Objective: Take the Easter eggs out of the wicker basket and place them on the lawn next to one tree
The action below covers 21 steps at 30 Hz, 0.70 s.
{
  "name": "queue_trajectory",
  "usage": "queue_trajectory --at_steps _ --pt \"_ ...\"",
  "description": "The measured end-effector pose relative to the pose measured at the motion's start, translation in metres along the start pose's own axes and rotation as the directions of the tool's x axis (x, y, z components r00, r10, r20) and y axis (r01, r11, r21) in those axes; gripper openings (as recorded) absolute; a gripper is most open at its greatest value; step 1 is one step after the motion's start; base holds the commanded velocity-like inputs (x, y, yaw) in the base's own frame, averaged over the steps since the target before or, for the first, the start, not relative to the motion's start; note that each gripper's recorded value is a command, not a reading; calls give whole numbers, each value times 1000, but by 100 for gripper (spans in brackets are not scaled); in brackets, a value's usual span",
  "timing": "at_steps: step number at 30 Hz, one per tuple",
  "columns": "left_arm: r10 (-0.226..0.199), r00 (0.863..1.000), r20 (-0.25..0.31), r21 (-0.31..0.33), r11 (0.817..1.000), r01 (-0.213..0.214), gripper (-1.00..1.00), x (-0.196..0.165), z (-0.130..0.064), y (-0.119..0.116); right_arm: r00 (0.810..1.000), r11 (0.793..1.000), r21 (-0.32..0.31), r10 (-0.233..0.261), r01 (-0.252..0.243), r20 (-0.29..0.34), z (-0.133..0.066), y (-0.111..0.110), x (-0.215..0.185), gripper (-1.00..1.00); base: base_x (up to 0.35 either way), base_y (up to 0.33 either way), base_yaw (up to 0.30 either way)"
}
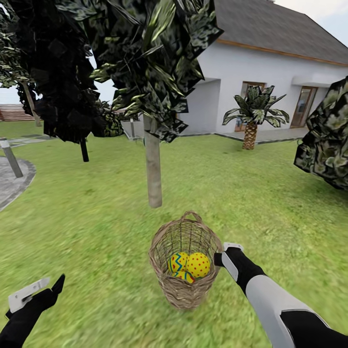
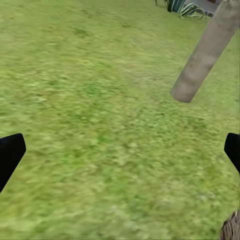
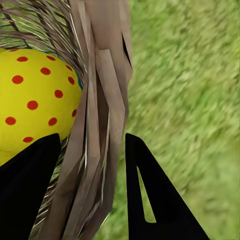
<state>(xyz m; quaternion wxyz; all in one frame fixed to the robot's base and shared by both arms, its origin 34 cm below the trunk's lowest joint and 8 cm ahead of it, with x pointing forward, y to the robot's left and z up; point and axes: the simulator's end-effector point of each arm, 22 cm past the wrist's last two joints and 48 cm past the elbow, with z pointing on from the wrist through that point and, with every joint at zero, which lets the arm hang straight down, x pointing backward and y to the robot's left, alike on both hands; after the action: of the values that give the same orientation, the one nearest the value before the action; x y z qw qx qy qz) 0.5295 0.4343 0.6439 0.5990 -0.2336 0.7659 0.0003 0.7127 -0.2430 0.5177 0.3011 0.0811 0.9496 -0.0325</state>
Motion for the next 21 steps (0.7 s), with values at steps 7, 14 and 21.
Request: queue_trajectory --at_steps 7,14,21 --pt "-1 1000 0 -2 1000 1 100 0 0 1 1000 1000 0 -2 2 0 0 0 0 -100 332 83 0" --pt "-1 1000 1 -2 1000 1 100 0 0 1 1000 1000 -1 1 -1 0 0 1 0 -100 332 108 0" --pt "-1 1000 1 -2 1000 1 100 0 0 1 1000 1000 -1 2 -2 0 0 0 0 -100 332 108 0"
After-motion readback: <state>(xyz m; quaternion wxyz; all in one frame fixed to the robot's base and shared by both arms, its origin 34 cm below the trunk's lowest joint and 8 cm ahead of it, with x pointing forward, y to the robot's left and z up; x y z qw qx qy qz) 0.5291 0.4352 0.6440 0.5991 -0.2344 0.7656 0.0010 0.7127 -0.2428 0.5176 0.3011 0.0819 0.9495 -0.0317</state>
